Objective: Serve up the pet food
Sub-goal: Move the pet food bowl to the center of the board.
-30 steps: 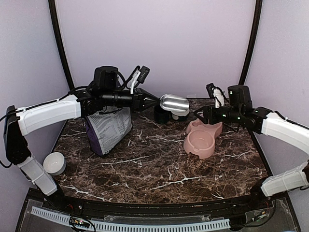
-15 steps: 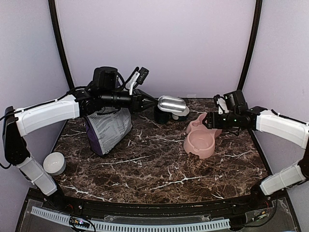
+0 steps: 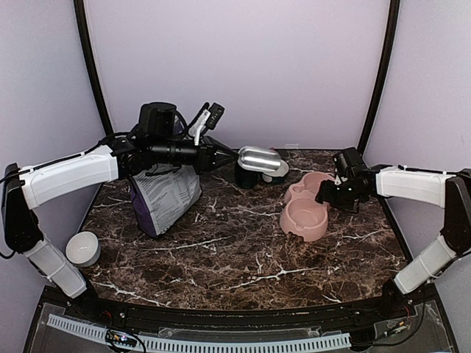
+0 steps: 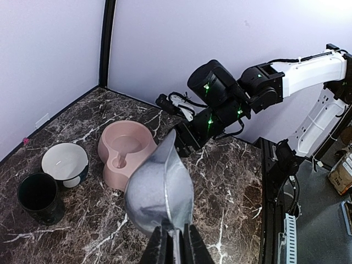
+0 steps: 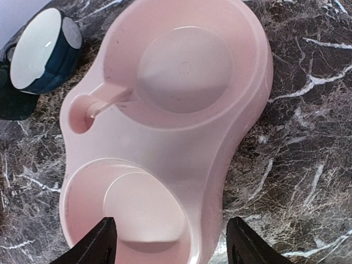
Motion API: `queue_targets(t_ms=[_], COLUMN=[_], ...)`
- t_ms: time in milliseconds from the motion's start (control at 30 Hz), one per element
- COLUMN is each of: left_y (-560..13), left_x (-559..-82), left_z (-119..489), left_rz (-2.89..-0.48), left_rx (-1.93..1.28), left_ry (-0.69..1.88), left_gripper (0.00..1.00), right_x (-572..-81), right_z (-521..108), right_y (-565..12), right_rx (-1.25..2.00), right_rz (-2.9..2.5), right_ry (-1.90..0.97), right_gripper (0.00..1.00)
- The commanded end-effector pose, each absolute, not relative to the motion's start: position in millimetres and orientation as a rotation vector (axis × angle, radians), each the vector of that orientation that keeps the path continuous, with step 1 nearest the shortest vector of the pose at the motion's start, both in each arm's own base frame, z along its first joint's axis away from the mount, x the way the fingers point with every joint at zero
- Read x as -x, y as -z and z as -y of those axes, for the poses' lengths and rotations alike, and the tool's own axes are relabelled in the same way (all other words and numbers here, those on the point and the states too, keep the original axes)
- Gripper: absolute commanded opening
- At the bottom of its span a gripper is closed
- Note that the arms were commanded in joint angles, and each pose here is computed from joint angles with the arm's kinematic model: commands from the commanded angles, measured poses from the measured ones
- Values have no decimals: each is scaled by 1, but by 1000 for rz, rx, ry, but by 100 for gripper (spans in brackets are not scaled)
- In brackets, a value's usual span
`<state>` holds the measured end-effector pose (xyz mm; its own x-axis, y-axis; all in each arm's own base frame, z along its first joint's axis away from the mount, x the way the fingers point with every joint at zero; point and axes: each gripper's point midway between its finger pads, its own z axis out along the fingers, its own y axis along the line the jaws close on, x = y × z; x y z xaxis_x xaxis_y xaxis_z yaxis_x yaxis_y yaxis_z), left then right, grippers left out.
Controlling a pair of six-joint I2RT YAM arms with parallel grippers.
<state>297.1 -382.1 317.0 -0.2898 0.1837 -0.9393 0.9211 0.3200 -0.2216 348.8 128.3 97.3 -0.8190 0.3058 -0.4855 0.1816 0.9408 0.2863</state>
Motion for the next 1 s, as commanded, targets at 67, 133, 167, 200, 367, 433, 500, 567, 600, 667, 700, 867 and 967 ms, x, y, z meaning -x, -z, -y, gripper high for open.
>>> queue_targets(t_ms=[67, 133, 167, 200, 367, 433, 500, 567, 600, 667, 700, 867, 967], left_y=[-340, -339, -339, -338, -340, -341, -342, -342, -342, -341, -341, -346, -350], left_x=[-290, -290, -290, -290, -291, -292, -291, -290, -290, -290, -291, -291, -292], left_z=[369, 368, 368, 368, 368, 367, 367, 366, 366, 366, 366, 366, 365], left_rz=[-1634, -1635, -1634, -1636, -1630, -1628, -1624, -1621, -1620, -1622, -1623, -1614, -1608], left_rx=[-988, -984, -983, -984, -983, -983, -982, -983, -982, -981, -981, -979, -972], left_ry=[1023, 1018, 1018, 1018, 1017, 1018, 1021, 1022, 1021, 1020, 1019, 1020, 1015], left_gripper=[0, 0, 0, 0, 0, 0, 0, 0, 0, 0, 0, 0, 0], right_x=[-354, -353, -352, -351, -347, -344, -340, -335, -332, -325, -322, -298, -283], right_z=[-125, -124, -125, -125, -127, -125, -124, -124, -124, -126, -128, -154, -178], right_y=[-77, -66, -64, -56, -44, -43, -43, -43, -42, -41, -40, -34, -32], right_rx=[-362, -342, -329, -314, -258, -249, -233, -206, -188, -139, -118, 42, 157], right_rz=[-2593, -2623, -2631, -2654, -2700, -2707, -2717, -2731, -2741, -2758, -2767, -2820, -2833], right_ry=[-231, -209, -208, -199, -183, -171, -164, -157, -151, -141, -139, -180, -222], right_gripper=[61, 55, 52, 48, 24, 17, 10, 6, 4, 1, 0, 0, 0])
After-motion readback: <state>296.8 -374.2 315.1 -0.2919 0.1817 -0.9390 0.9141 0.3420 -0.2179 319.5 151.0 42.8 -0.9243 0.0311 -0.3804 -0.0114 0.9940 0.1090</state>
